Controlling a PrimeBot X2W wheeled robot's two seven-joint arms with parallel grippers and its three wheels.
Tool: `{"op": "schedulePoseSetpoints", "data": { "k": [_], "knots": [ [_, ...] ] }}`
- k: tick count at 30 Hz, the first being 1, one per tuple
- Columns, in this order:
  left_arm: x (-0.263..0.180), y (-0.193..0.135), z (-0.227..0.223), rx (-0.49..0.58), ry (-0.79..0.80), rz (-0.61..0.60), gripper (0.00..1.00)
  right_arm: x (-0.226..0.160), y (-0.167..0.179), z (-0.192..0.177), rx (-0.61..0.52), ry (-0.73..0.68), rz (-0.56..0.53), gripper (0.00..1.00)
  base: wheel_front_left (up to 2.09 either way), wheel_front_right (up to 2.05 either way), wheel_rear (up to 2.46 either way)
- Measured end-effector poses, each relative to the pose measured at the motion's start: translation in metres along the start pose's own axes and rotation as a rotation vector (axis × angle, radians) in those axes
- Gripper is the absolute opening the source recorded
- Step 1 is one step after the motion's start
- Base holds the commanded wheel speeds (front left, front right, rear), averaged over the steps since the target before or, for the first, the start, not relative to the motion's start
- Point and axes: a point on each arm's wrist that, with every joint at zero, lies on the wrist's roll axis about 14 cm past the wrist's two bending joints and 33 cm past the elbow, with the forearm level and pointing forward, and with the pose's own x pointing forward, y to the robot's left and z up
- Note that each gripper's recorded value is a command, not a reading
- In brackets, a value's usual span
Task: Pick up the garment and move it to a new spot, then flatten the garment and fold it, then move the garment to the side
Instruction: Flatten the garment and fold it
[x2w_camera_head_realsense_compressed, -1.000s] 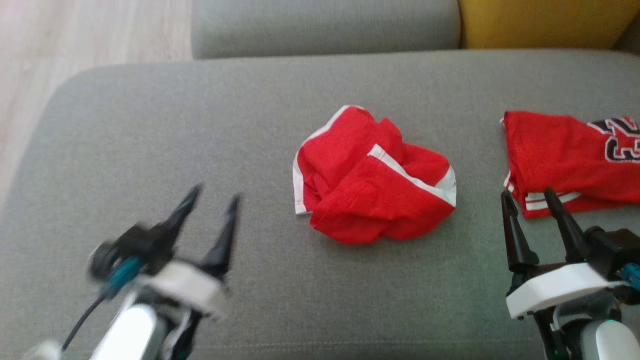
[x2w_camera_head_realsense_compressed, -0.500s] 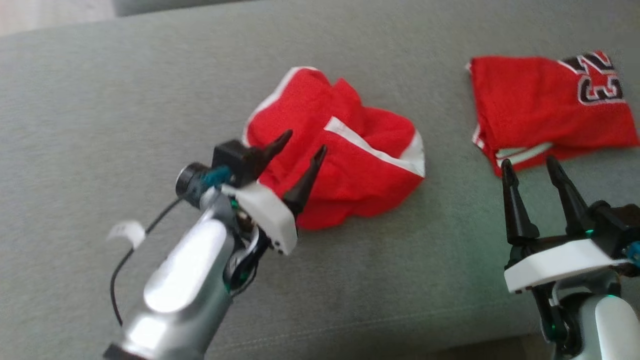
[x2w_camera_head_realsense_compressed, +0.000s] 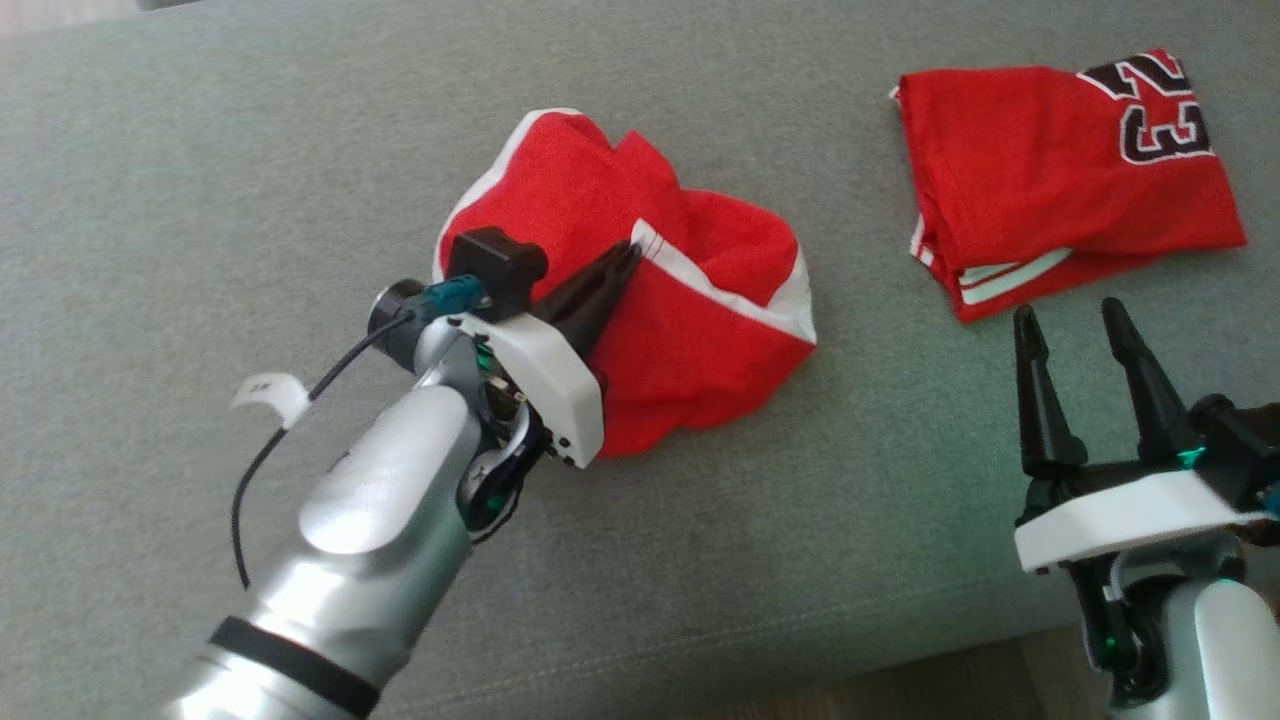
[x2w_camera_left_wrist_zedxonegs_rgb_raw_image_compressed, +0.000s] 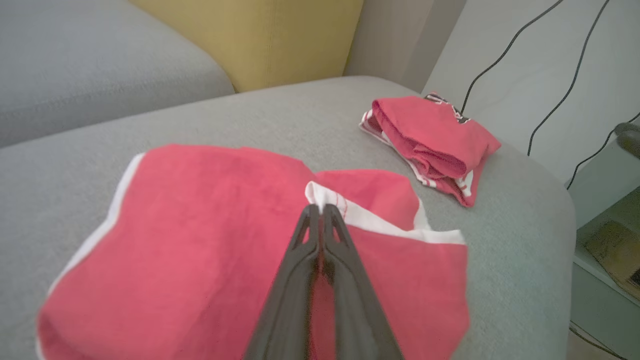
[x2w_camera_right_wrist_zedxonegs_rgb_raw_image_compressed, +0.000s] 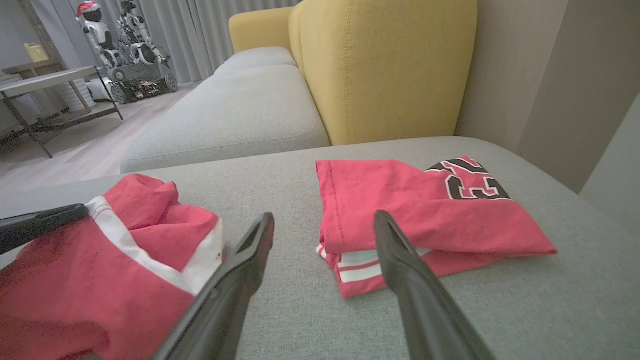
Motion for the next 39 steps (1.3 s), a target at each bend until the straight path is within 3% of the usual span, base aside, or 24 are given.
{"op": "schedulePoseSetpoints", "data": {
  "k": [5,10,19,24,28,30,35,39],
  "knots": [
    [-0.02,0.016,0.029,0.04,-0.109,0.028,0.0,0.005,0.006,0.002,0.011,-0.011,0.02,1.0,0.0,0.0,0.0],
    [-0.069,0.04,0.037,0.053,-0.173,0.158,0.0,0.008,0.015,0.007,0.015,-0.027,0.048,1.0,0.0,0.0,0.0],
    [-0.19,0.104,0.012,0.041,-0.112,0.553,0.0,0.012,0.027,0.013,0.018,-0.041,0.084,1.0,0.0,0.0,0.0],
    [-0.219,0.122,0.005,0.03,-0.085,0.659,0.0,0.013,0.029,0.014,0.017,-0.038,0.092,1.0,0.0,0.0,0.0],
    [-0.226,0.128,-0.02,-0.041,-0.033,0.697,0.0,0.013,0.028,0.013,0.016,-0.034,0.089,1.0,0.0,0.0,0.0],
    [-0.225,0.126,-0.04,-0.109,-0.011,0.709,1.0,0.011,0.027,0.014,0.016,-0.036,0.085,1.0,0.0,0.0,0.0],
    [-0.219,0.117,-0.048,-0.179,-0.051,0.716,1.0,0.008,0.027,0.019,0.018,-0.049,0.087,1.0,0.0,0.0,0.0],
    [-0.219,0.111,-0.034,-0.171,-0.131,0.726,1.0,0.002,0.032,0.019,0.017,-0.048,0.101,1.0,0.0,0.0,0.0]
  ]
}}
